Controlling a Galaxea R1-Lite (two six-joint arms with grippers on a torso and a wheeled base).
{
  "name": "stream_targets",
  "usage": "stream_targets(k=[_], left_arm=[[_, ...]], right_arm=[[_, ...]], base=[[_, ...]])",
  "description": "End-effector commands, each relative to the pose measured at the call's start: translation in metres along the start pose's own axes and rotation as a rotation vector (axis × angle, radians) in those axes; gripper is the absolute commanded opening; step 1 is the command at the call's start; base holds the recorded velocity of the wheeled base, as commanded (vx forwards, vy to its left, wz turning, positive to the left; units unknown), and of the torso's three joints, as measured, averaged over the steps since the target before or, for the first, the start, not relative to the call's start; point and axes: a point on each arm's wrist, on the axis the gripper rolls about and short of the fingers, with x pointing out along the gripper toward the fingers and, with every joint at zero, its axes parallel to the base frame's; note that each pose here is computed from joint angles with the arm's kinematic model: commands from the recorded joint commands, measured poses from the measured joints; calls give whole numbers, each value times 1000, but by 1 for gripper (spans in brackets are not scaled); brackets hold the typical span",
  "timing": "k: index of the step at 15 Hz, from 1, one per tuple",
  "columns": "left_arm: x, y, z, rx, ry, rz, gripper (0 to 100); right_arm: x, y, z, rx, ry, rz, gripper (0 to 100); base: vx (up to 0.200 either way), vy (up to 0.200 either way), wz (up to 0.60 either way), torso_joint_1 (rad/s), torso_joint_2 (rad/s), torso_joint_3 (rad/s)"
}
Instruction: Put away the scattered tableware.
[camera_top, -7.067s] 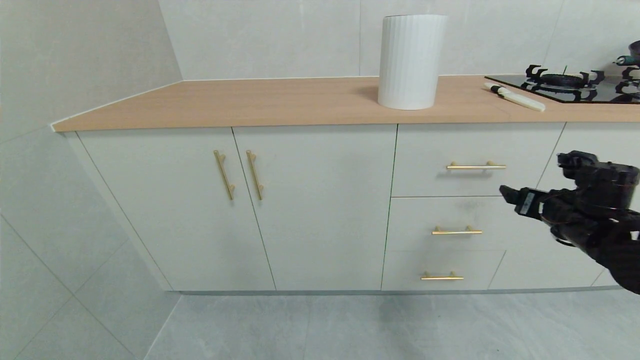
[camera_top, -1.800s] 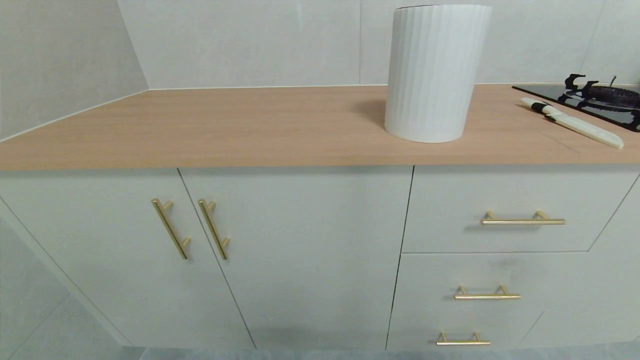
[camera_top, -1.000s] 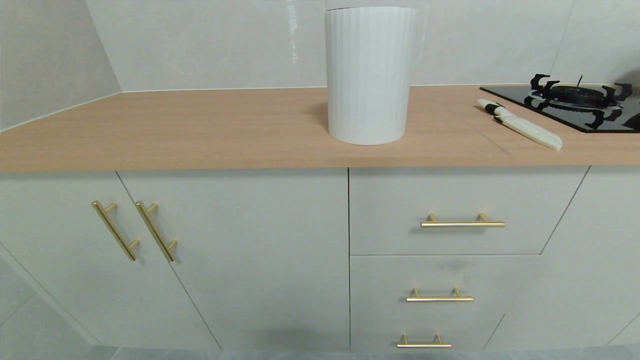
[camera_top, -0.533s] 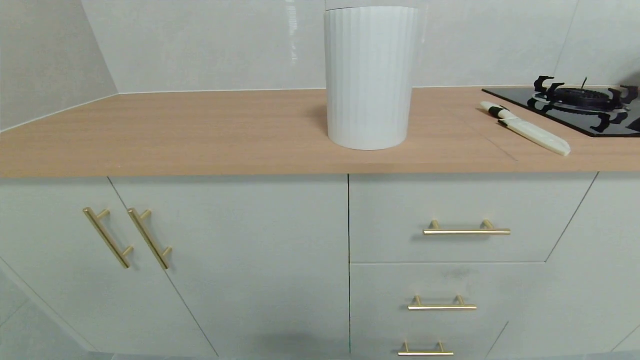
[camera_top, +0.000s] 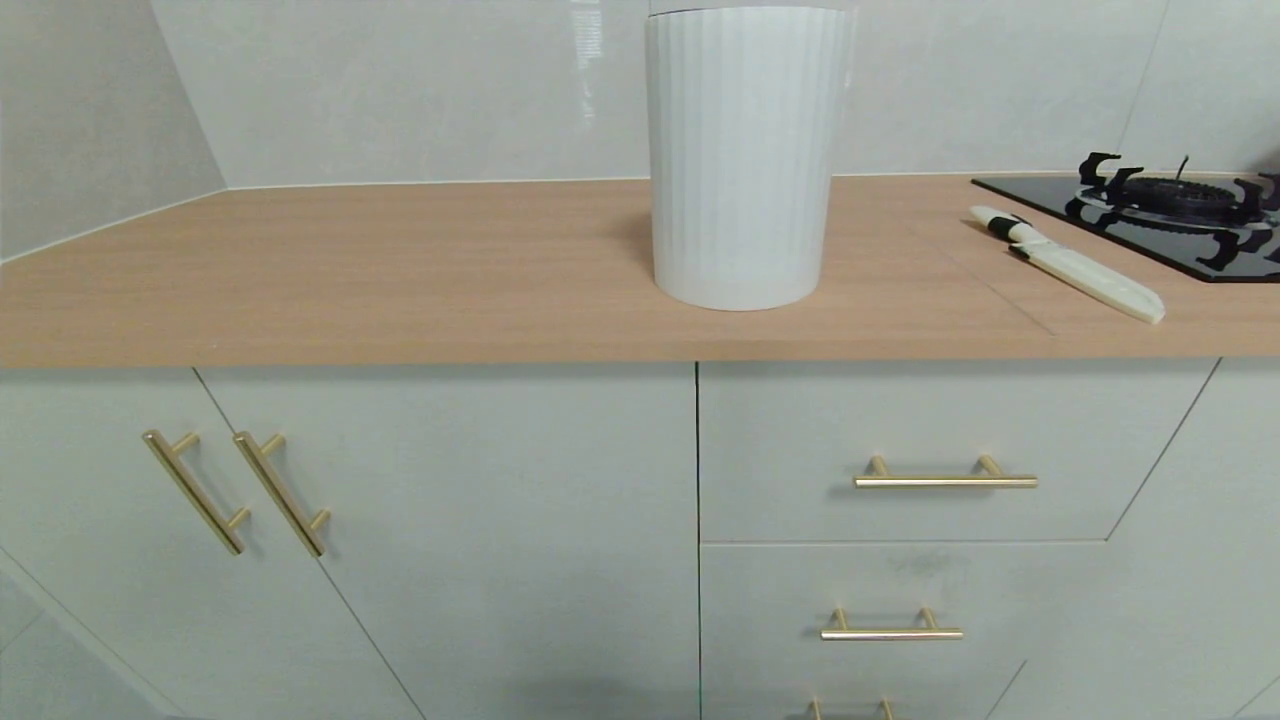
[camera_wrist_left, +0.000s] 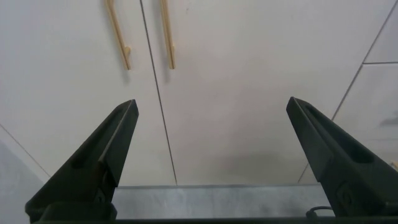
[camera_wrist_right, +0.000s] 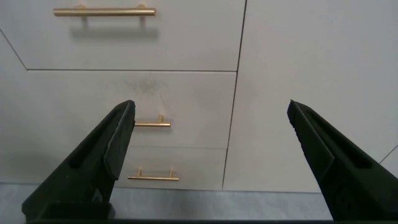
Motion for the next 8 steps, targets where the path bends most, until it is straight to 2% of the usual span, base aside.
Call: stream_targets(k=[1,6,8], left_arm=[[0,0,0,0,1,0,100],[0,0,0,0,1,0,100],[0,0,0,0,3,0,100]], right_arm=[[0,0,0,1,1,1,100],[0,0,0,1,1,2,100],[0,0,0,1,1,1,100]], base=[[0,0,0,0,0,0],[0,0,0,0,0,0],[0,0,0,7,-222,-234]])
